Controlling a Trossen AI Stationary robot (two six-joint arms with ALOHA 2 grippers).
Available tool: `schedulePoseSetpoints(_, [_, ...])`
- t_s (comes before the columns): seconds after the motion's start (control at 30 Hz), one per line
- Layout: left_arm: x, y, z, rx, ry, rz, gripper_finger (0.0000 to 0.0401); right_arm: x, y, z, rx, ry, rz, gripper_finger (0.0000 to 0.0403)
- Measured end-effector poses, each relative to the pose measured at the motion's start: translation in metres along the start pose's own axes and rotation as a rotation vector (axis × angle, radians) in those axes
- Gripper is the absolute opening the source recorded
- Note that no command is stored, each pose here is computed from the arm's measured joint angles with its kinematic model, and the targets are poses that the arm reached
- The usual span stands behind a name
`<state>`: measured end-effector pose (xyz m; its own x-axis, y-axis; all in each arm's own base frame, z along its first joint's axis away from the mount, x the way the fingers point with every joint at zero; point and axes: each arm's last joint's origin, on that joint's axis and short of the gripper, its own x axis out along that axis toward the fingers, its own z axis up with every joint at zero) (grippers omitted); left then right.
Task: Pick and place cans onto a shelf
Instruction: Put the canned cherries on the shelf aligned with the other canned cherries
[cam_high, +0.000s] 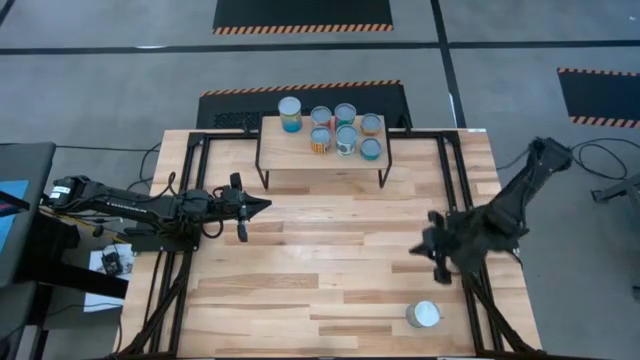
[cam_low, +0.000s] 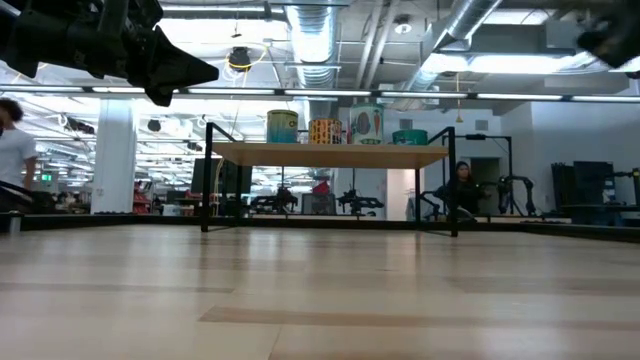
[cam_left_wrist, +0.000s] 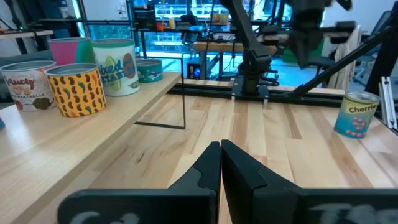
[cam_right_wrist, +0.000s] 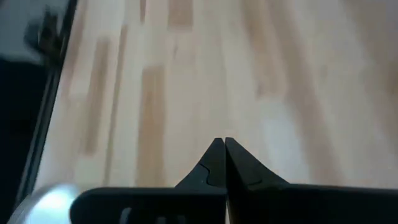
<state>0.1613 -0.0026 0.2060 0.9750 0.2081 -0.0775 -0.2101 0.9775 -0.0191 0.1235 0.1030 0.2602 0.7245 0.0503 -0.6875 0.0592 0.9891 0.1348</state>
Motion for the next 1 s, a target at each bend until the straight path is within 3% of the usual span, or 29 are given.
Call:
schedulePoseSetpoints(0.2, [0.000,0.000,0.000,0.000,0.000,0.000,0.0002,-0.005,0.052,-0.018,0.110,0.285,0.019,0.0017])
schedulePoseSetpoints(0.37, [0.000,0.000,0.000,-0.001,0.000,0.000,0.0002,-0.003,0.084,-0.034,0.194,0.402,0.004,0.0074])
schedulePoseSetpoints(0.53, [0.000,0.000,0.000,-0.006,0.000,-0.001,0.0002,0.008,0.086,-0.047,0.226,0.509,-0.118,0.0144])
schedulePoseSetpoints(0.67, [0.000,0.000,0.000,-0.006,0.000,-0.001,0.0002,0.015,0.087,-0.045,0.246,0.548,-0.111,0.0182])
schedulePoseSetpoints(1.0, [0.000,0.000,0.000,-0.007,0.000,0.000,0.0002,0.019,0.082,-0.027,0.350,0.507,-0.052,0.0178])
